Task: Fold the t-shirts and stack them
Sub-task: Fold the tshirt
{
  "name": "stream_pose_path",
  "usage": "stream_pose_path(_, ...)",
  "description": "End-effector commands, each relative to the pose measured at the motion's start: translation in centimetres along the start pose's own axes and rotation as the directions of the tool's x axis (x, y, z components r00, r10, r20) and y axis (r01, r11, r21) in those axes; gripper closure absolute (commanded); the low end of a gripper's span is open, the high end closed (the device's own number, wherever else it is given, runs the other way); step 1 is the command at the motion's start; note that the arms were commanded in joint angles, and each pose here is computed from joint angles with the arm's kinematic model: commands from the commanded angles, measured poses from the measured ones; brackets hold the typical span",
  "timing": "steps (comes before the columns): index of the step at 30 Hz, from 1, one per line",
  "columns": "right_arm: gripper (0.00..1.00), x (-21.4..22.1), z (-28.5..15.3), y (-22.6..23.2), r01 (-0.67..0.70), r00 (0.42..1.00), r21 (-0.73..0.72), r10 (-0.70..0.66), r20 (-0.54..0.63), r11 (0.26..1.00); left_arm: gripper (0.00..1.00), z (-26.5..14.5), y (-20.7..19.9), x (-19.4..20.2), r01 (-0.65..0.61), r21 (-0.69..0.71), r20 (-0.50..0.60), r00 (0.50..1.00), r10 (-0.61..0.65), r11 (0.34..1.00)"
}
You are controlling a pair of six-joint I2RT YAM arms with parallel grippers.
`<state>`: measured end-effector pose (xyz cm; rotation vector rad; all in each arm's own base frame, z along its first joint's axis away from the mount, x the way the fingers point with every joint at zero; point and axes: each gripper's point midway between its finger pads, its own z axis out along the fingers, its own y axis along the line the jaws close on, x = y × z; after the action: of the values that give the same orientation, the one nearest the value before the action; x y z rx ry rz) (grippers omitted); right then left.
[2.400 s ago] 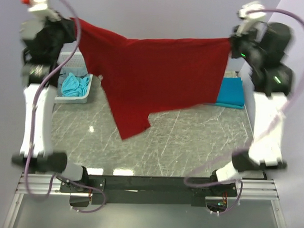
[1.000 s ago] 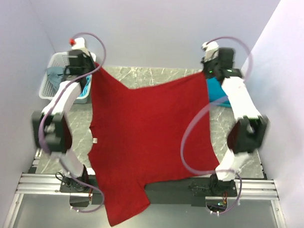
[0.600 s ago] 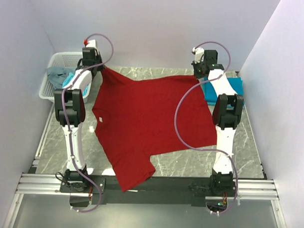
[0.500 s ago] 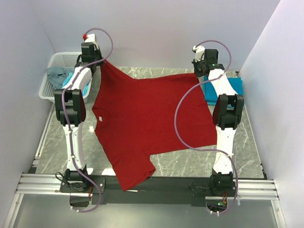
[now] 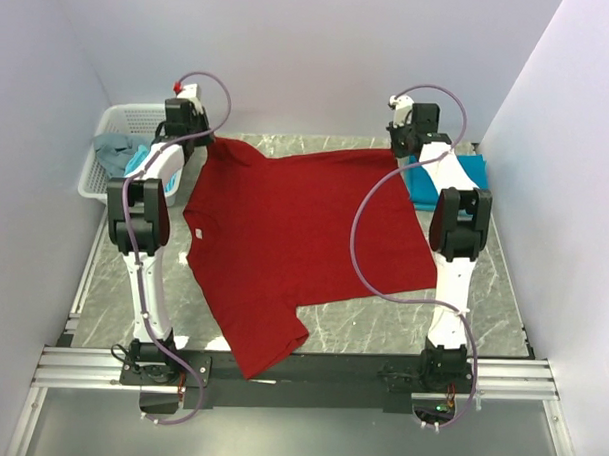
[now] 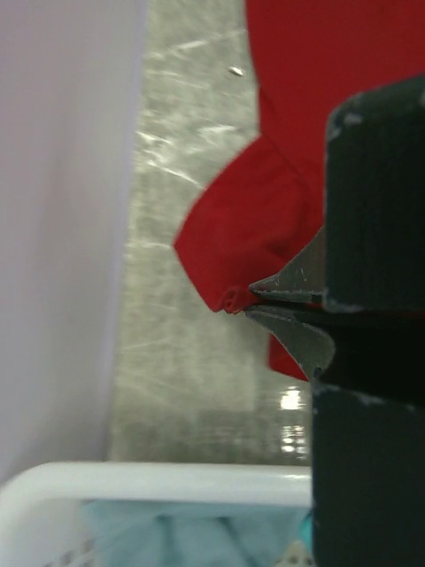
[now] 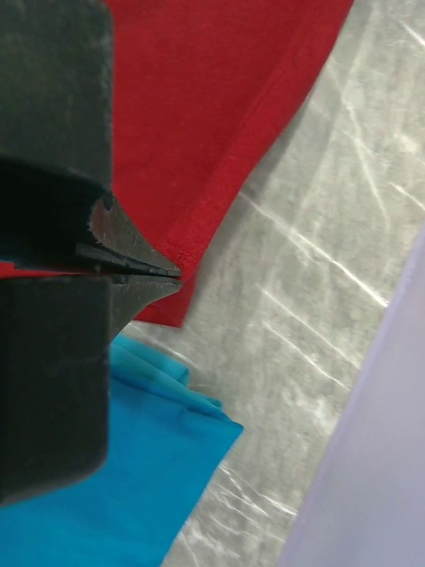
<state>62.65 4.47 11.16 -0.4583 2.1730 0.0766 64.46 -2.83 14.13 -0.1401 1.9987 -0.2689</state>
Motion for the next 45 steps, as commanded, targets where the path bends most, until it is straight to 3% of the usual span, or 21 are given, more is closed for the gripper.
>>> stream_pose_path(1, 1.00, -4.0, -3.5, -1.5, -0.003, 0.993, 0.018, 0.001, 0.116, 1.000, 1.00, -3.9, -2.5, -6.4, -0.065, 0.077, 0.152, 0.987, 0.053, 0.995)
stream_pose_path(16, 1.00, -1.0, -4.3, -3.9, -0.057, 0.997, 0.061, 0.053, 0.065, 0.997, 1.00, -12.1, -3.9, -6.4, -0.070, 0.107, 0.181, 0.982, 0.050, 0.992)
stream_pose_path(23, 1.00, -0.3, -4.4, -4.1, -0.087, 0.995, 0.061, 0.084, 0.060, 0.994, 1.00, -15.5, -4.0, -3.6, -0.036, 0.113, 0.148, 0.989, 0.019, 0.993)
stream_pose_path(28, 1.00, -0.6, -4.6, -3.9, -0.090, 0.994, 0.047, 0.087, 0.060, 0.995, 1.00, -18.3, -4.7, -3.7, -0.043, 0.130, 0.164, 0.986, 0.022, 0.991)
stream_pose_path(45, 1.00, 1.2, -5.7, -3.1, -0.060, 0.998, 0.022, 0.059, 0.030, 0.998, 1.00, -21.8, -5.2, 0.2, -0.008, 0.152, 0.083, 0.997, -0.004, 0.988)
